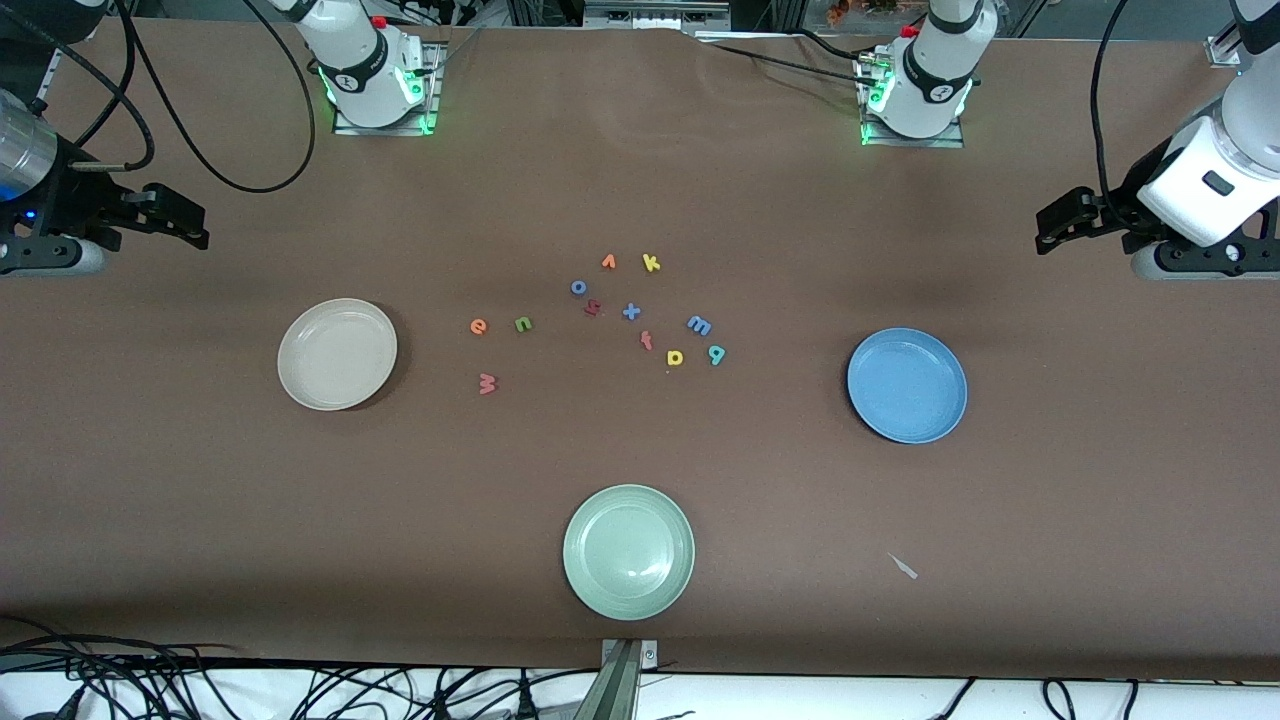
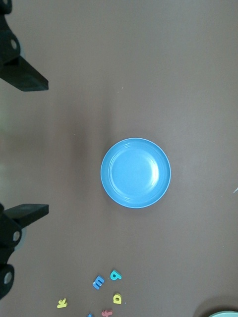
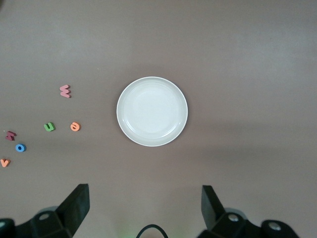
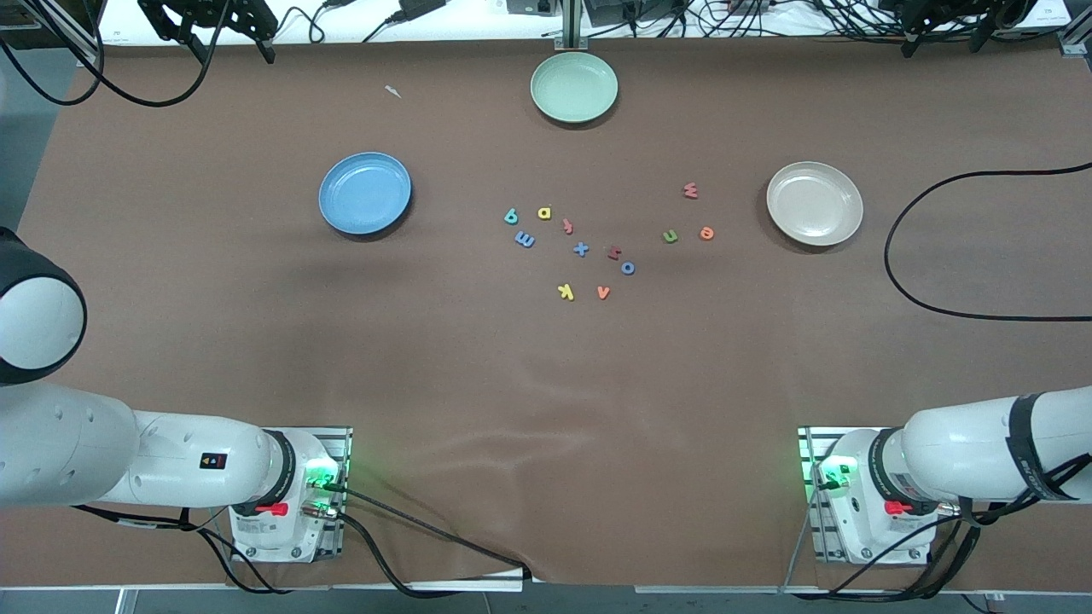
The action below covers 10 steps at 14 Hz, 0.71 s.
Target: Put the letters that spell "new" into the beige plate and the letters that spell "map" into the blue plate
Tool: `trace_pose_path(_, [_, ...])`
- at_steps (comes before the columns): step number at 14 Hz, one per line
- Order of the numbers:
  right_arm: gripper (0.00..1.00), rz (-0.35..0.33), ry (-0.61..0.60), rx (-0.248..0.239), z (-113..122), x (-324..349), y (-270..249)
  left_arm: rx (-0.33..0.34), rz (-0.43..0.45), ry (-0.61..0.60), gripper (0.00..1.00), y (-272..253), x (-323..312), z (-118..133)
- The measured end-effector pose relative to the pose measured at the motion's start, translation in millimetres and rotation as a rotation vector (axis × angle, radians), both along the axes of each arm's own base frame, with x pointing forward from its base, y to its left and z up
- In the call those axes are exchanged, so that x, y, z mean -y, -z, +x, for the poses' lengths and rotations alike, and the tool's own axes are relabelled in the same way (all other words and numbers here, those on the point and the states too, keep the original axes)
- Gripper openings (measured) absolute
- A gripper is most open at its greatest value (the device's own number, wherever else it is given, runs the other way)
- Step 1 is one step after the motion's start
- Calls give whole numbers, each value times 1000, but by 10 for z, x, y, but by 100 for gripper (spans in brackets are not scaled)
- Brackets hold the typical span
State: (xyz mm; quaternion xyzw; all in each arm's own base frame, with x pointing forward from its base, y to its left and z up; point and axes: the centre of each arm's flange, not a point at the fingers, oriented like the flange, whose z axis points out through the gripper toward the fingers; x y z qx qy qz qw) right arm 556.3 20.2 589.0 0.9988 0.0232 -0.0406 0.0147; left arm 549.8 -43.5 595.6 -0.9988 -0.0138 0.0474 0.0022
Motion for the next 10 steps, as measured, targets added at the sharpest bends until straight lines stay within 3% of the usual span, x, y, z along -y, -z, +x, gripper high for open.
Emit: trace_pose_path(10, [100,0,0,-6,-5,0,20,16,-1,-11,100,-126,-67,-48])
